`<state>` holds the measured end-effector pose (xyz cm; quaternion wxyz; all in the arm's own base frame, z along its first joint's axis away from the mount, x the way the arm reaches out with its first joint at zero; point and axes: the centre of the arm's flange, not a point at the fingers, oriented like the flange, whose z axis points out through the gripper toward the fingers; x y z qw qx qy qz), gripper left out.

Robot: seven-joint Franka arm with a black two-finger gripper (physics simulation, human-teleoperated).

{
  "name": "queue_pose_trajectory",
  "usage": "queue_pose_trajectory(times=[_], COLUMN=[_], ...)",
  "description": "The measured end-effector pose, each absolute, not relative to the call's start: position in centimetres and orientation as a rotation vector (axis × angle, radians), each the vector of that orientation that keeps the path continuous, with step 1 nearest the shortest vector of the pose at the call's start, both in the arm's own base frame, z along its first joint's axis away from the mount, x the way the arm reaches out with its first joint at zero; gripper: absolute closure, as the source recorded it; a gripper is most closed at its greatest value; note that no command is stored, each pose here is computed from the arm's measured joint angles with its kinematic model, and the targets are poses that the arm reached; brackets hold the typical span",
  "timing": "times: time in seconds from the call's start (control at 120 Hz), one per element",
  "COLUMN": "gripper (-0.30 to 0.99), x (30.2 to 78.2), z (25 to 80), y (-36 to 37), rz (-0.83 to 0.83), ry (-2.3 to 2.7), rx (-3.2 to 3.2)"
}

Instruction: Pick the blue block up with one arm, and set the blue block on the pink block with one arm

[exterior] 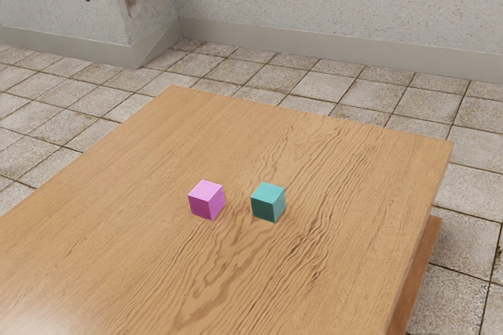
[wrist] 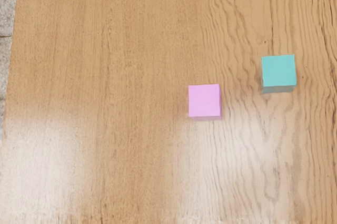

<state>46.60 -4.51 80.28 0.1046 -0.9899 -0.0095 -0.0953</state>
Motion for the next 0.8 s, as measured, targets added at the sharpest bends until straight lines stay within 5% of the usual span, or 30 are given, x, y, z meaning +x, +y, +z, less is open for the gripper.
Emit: queue_pose_trajectory(times=[0.333,0.458,0.8], gripper=[0.0,0.0,0.0], x=[45.8,48.6,51.6], z=[78.8,70.9,58.2], y=[-3.3,-4.8,-7.5], rz=[-0.073,0.11,0.193], ry=[0.134,0.248,0.365], rx=[-2.946,-2.961,-2.972])
